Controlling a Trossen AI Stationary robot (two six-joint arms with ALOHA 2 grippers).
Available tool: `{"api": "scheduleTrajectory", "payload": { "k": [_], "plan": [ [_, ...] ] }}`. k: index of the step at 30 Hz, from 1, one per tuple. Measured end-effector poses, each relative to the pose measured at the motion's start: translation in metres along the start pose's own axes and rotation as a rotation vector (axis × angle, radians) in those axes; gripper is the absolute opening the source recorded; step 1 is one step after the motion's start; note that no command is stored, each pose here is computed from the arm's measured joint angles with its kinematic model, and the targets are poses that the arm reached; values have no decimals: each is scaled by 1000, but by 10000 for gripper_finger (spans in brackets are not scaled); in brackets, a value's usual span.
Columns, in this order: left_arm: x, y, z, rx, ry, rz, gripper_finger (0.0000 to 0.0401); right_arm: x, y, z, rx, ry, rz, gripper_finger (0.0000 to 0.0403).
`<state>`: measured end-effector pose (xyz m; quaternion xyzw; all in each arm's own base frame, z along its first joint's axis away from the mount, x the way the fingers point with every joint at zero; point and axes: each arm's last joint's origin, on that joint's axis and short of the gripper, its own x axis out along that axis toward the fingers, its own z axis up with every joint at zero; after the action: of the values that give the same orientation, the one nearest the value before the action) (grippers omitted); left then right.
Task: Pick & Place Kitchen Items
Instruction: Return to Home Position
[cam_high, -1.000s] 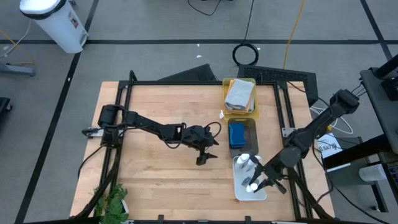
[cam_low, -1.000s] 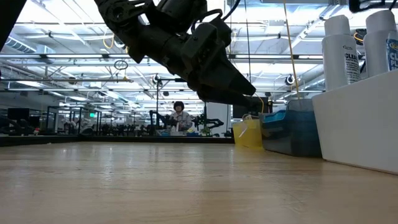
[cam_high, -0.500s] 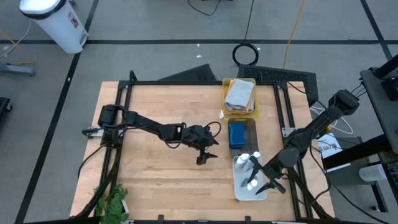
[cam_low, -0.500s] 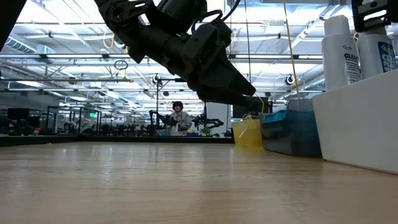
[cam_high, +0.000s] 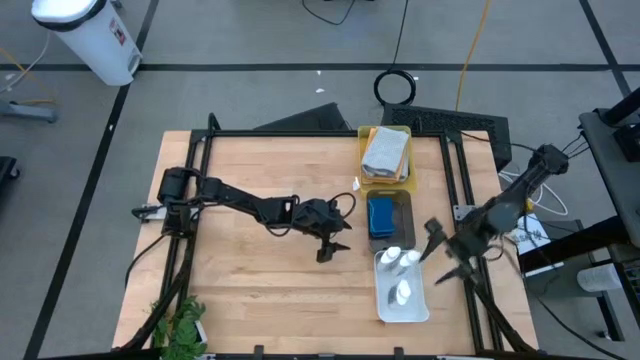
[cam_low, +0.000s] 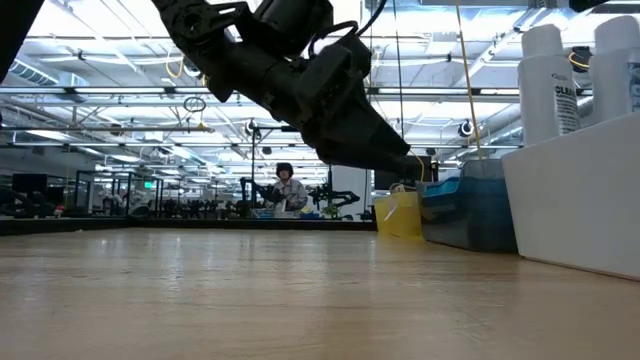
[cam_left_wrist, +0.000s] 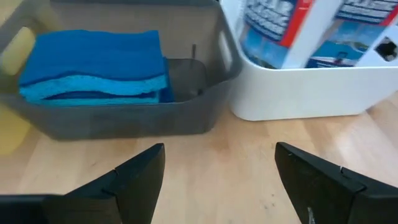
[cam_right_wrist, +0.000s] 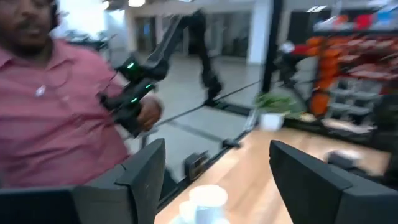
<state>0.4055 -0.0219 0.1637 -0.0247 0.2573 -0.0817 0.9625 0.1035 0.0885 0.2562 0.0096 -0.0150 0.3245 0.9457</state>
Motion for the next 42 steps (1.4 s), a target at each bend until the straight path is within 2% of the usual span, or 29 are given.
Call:
{"api": "scheduleTrajectory", "payload": {
  "k": [4, 8, 10, 13, 15, 16, 18, 21, 24, 26, 30, 33, 37, 42],
  "plan": [
    [-24, 12, 12, -28, 51, 36, 306, -31, -4, 8, -38, -59, -68, 248],
    [-84, 22, 41, -41, 82, 84, 306, -54, -6, 7, -44, -77, -94, 247],
    [-113, 22, 51, -3, 38, 103, 306, -61, -7, 8, -40, -99, -127, 247],
    [-151, 16, 60, 112, -54, 114, 306, -71, -9, 9, -63, -138, -159, 247],
    [-173, 16, 58, 169, -80, 152, 306, -76, -11, 8, -74, -133, -239, 247],
    [-183, 17, 54, 176, -80, 190, 306, -76, -13, 6, -72, -103, -291, 247],
    [-196, 20, 39, 111, -68, 253, 306, -76, -15, -2, -90, -16, -365, 247],
    [-200, 21, 6, 85, -56, 276, 306, -76, -18, -14, -140, 107, -493, 247],
    [-196, 27, -29, 37, -108, 298, 306, -77, -21, -11, -85, 46, -622, 247],
    [-197, 31, -51, -5, -171, 319, 306, -78, -21, -8, -50, 6, -626, 247],
    [-204, 34, -86, -24, -308, 292, 305, -75, -21, -9, -43, -25, -597, 247],
    [-210, 35, -107, -50, -376, 277, 306, -68, -20, -21, -62, -33, -599, 247],
    [-214, 35, -118, -51, -416, 237, 306, -63, -21, -31, -75, -50, -612, 247],
    [-216, 36, -120, 19, -420, 164, 306, -63, -24, -32, -73, -40, -645, 247]
  ]
}}
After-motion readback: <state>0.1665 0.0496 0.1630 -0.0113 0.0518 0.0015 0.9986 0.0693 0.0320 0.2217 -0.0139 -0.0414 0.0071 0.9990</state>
